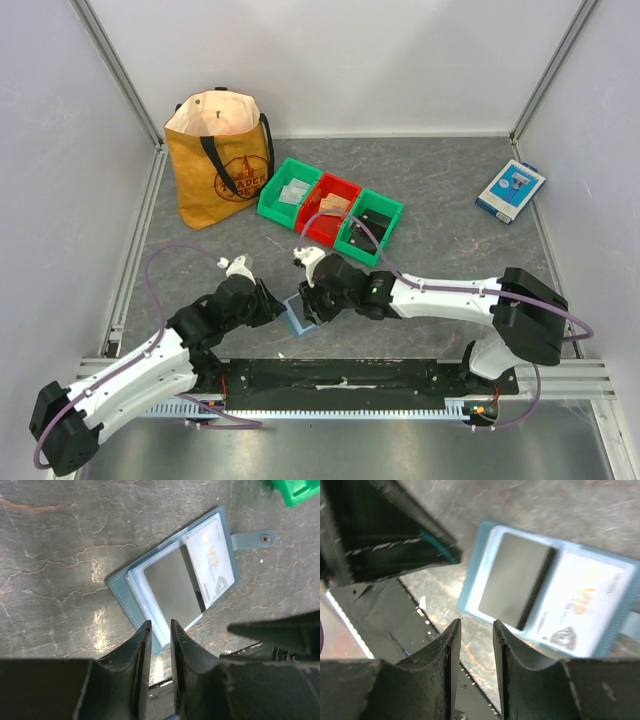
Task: Take the credit cards out of the card holder
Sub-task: Remove the credit card from the card holder.
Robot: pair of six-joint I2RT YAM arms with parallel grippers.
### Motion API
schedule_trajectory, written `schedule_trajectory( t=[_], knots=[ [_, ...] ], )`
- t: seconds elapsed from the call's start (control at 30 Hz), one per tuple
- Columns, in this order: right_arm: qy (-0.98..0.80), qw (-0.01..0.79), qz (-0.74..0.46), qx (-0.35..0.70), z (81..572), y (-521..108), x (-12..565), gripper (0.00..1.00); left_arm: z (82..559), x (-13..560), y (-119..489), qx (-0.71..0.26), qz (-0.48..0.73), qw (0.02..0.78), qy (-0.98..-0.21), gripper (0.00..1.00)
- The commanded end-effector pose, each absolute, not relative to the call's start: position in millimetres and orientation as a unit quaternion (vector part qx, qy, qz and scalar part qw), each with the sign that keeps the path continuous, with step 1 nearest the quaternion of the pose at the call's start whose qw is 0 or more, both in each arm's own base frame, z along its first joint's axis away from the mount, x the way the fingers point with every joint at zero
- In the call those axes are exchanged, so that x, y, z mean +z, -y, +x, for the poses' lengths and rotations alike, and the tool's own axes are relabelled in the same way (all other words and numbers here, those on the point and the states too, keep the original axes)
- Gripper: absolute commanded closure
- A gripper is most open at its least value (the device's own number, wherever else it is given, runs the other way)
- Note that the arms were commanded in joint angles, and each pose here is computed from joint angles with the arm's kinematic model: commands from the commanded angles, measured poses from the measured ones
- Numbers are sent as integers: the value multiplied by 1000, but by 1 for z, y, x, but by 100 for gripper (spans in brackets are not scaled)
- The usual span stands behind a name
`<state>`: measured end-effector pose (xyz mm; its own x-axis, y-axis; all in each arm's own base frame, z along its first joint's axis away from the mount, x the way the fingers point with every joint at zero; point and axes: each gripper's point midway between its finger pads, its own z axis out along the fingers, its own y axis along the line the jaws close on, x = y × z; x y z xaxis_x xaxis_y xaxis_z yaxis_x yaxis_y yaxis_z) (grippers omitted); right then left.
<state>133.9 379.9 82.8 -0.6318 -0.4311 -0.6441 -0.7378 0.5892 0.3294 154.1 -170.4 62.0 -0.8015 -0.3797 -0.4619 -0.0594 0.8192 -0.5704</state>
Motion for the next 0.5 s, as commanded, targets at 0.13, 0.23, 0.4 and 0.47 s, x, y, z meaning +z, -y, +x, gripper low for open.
schedule_trajectory(
  t=[0.13,0.23,0.4,0.47],
  knots=[
    [-852,272,-266,358,178,-365,89,65,169,87,215,-358,-81,293,-883,75],
    [-850,264,-251,380,182,-366,81,67,170,75,220,-349,-73,281,-891,78],
    [-851,254,-220,405,188,-367,64,68,168,50,214,-325,-75,268,-904,82],
    [-854,247,-215,405,188,-365,56,68,165,40,210,-316,-80,262,-908,85]
  ],
)
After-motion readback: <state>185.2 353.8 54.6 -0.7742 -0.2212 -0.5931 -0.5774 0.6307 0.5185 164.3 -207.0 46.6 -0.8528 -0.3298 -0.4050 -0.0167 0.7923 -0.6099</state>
